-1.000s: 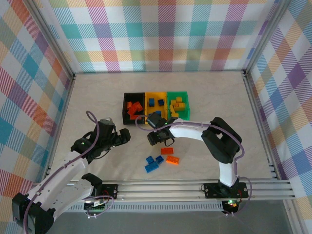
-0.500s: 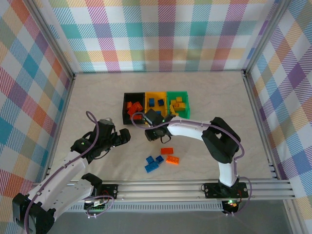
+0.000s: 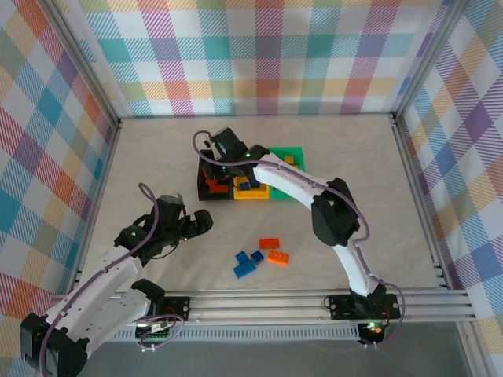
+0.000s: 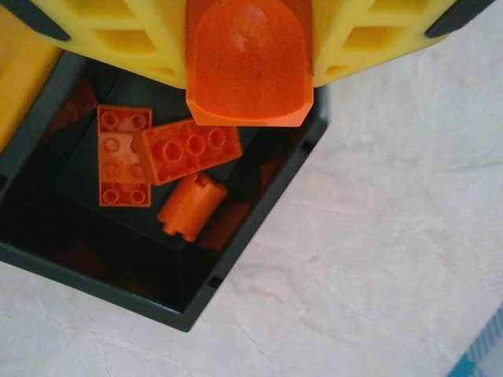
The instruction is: Sort the legos into containers by color
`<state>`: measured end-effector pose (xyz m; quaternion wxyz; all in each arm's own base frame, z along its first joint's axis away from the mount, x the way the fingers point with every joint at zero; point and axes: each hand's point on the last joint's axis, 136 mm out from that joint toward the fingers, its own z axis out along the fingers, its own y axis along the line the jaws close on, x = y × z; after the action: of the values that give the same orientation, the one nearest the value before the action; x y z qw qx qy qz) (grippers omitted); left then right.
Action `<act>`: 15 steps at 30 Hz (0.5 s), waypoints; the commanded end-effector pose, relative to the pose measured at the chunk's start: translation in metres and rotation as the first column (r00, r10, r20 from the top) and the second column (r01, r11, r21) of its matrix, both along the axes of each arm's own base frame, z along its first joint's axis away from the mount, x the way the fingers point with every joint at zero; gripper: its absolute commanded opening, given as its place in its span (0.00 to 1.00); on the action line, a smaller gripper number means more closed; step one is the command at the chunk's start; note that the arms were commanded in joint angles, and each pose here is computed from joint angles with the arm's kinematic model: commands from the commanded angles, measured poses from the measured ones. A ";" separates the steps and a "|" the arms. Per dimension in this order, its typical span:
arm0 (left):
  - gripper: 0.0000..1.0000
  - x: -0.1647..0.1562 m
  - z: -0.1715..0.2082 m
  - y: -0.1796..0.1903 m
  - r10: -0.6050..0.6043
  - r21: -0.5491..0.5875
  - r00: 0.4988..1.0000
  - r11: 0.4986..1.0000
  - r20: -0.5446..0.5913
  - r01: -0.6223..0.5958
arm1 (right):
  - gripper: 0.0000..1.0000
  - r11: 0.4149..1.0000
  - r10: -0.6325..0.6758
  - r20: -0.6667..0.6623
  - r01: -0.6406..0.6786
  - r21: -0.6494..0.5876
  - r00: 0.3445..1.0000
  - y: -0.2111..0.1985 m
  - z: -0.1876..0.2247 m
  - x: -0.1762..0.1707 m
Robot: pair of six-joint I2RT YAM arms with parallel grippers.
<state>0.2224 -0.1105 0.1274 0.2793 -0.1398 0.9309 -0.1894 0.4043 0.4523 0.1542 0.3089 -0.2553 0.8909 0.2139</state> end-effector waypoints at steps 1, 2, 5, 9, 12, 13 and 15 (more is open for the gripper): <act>1.00 -0.004 -0.005 -0.001 0.001 -0.026 1.000 1.000 -0.021 -0.001 | 0.38 1.000 0.009 -0.029 -0.010 -0.028 1.000 0.001 -0.003 0.011; 1.00 -0.004 -0.005 -0.002 -0.004 -0.028 1.000 1.000 -0.023 0.004 | 0.39 1.000 0.007 -0.029 -0.008 -0.029 1.000 0.003 -0.003 0.016; 1.00 -0.006 -0.006 -0.004 -0.023 -0.030 0.999 0.999 -0.032 0.022 | 0.41 0.999 0.001 -0.039 -0.003 -0.041 0.999 0.008 -0.004 0.028; 1.00 -0.005 -0.005 -0.007 -0.042 -0.032 0.999 0.999 -0.032 0.041 | 0.65 0.999 -0.007 -0.043 0.005 -0.050 0.999 0.012 -0.002 0.034; 1.00 -0.004 0.000 -0.010 -0.062 -0.041 0.998 0.997 -0.021 0.061 | 0.68 0.999 -0.018 -0.027 0.017 -0.039 0.999 0.012 0.011 0.037; 1.00 -0.004 0.001 -0.012 -0.071 -0.047 0.997 0.996 -0.023 0.070 | 0.68 0.999 -0.021 -0.020 0.020 -0.033 1.000 0.011 0.017 0.037; 1.00 -0.003 0.004 -0.019 -0.101 -0.060 0.995 0.993 -0.020 0.099 | 0.67 0.999 -0.024 -0.013 0.024 -0.031 1.000 0.008 0.025 0.036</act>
<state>0.2160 -0.1212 0.1224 0.2533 -0.1233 0.9361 -0.2108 0.4494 0.4665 0.1685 0.3091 -0.2439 0.8960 0.2054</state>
